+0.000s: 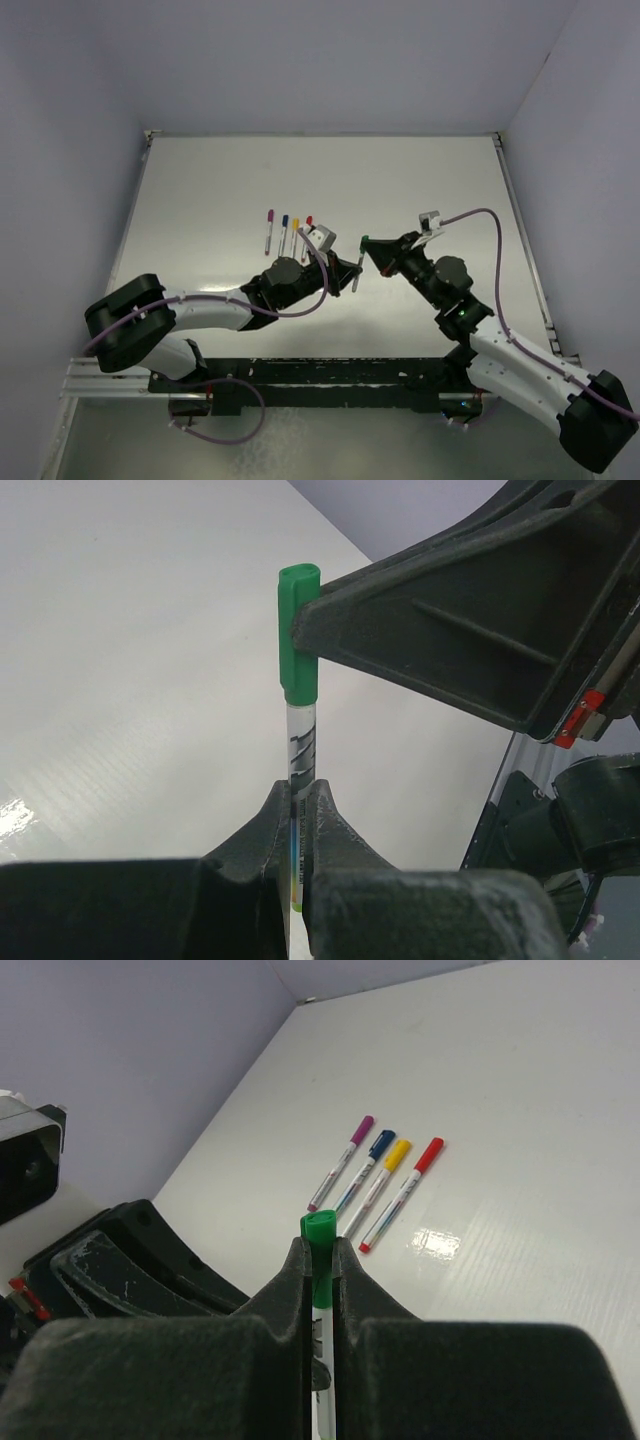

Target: Insert the pens into the pen caps

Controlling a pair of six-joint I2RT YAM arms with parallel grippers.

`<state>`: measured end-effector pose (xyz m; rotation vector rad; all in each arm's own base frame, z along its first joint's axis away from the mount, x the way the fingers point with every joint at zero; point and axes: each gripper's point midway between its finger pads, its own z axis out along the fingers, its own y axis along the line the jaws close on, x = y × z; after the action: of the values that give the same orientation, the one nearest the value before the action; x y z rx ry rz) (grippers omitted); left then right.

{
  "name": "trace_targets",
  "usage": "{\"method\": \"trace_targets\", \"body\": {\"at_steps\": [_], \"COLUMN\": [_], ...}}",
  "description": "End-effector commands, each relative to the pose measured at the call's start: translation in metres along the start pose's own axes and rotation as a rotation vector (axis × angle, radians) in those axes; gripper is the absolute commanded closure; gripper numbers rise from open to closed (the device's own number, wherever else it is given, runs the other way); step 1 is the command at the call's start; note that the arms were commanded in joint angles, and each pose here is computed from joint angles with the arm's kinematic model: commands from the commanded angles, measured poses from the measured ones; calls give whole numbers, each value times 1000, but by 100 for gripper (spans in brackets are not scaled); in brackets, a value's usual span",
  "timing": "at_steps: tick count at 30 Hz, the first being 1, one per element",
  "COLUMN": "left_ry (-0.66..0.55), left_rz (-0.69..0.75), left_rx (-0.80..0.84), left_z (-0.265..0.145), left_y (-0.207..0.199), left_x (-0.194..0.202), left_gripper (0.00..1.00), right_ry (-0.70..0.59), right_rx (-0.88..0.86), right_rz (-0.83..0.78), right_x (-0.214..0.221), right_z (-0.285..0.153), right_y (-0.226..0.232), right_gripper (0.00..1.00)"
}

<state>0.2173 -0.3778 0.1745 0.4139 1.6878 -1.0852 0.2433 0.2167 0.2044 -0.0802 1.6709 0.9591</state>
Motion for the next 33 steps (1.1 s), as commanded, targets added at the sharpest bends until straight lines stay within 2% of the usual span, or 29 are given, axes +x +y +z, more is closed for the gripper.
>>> {"method": "trace_targets", "body": {"at_steps": [1,11,19,26,31,33], "left_ry": [-512,-563,-597,-480,-380,-329], "left_rz": [-16,9,24,9,16,34], "left_rx": [13,-75,-83,-100,-235,-310], "left_z": [0,-12,-12,-4,-3,-1], "left_y": [-20,1,2,10,37,48], "left_x": [-161,-180,-194,-163,-140,-136], "left_gripper": [100,100,100,100,100,100], "right_ry": [383,439,504,377,276,252], "right_rx": [25,-21,24,123,152,188], "right_rz": [-16,-70,-54,-77,-130,-141], "right_x": [97,100,122,84,43,32], "right_z": [-27,-32,-32,-13,-5,-6], "right_y": [-15,-4,-12,-15,-7,-10], "right_gripper": [100,100,100,100,100,96]}}
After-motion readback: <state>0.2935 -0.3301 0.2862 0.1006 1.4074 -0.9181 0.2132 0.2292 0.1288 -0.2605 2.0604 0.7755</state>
